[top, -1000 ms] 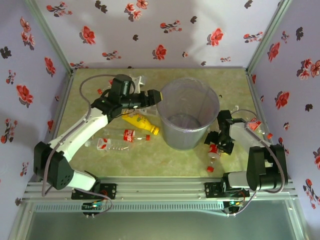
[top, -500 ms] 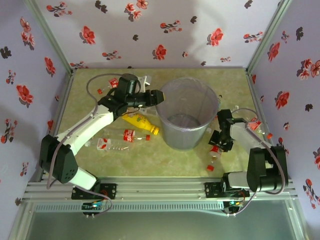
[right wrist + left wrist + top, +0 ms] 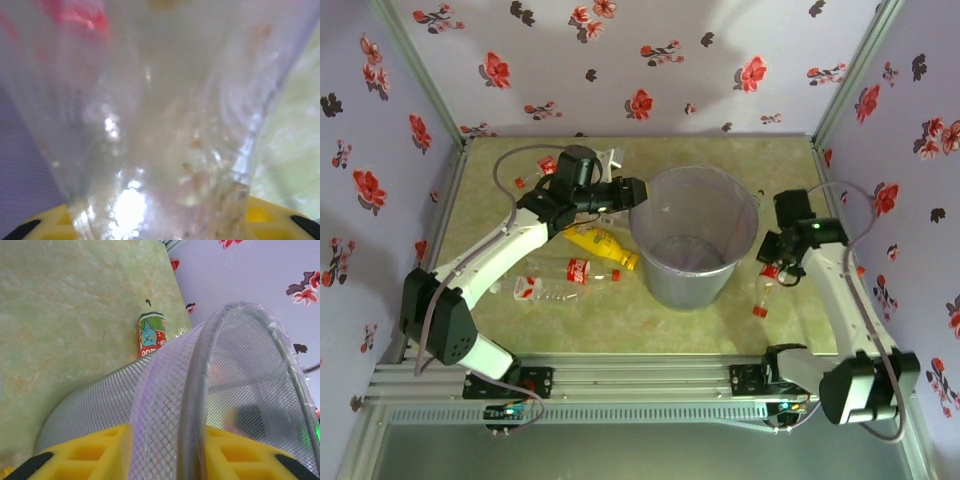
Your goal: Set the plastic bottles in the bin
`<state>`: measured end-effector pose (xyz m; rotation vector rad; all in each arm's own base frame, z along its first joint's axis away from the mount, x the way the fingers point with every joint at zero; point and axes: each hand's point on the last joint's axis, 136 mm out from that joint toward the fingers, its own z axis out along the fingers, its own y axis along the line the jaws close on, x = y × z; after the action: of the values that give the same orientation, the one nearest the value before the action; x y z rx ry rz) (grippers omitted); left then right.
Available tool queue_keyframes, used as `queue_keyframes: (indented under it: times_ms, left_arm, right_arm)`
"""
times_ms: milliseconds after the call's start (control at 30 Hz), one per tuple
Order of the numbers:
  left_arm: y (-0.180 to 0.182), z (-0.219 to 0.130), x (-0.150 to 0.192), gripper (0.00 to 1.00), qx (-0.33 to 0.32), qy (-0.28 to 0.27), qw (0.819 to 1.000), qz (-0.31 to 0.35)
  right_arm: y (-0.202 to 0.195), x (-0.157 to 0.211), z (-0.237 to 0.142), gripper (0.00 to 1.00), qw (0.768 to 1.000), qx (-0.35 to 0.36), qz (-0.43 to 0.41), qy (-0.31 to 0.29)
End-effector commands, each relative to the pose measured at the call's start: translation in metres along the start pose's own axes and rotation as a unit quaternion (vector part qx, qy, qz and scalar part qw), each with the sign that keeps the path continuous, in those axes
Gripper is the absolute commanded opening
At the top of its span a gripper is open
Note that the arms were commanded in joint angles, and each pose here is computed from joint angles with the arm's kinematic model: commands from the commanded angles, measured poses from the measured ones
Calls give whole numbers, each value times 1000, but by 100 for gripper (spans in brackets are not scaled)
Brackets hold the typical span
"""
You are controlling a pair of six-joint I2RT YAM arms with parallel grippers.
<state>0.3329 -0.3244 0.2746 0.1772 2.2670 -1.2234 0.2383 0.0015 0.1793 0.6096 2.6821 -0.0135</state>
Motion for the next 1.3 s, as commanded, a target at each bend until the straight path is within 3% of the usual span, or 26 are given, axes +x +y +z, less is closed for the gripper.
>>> queue_keyframes:
  times_ms: [0, 100, 267, 433, 533, 633, 867, 1267]
  left_arm:
    - [9, 5, 2, 36, -25, 7, 1000, 6]
    - [8, 4, 0, 35, -25, 6, 1000, 6]
    - [3, 2, -2, 34, -24, 3, 1000, 9]
    - [-2, 2, -3, 34, -24, 3, 1000, 12]
    - [-5, 1, -4, 33, -24, 1, 1000, 16]
    - [-6, 0, -6, 33, -26, -2, 1000, 15]
    - [-8, 1, -8, 31, -29, -7, 999, 15]
    - [-3, 5, -10, 24, -39, -11, 999, 10]
  right_arm:
    - [-29, -22, -58, 31, 996, 53, -9, -73]
    - [-33, -52, -101, 32, 984, 47, 4, -169]
    - [-14, -96, -167, 30, 950, -33, 28, -311]
    - [48, -129, -221, 29, 908, -198, 17, -369]
    - [93, -140, -242, 29, 881, -294, -2, -370]
    - [132, -142, -251, 29, 866, -345, -30, -361]
    - [225, -97, -211, 27, 866, -408, -135, -254]
    - [257, -3, -122, 24, 880, -402, -231, -102]
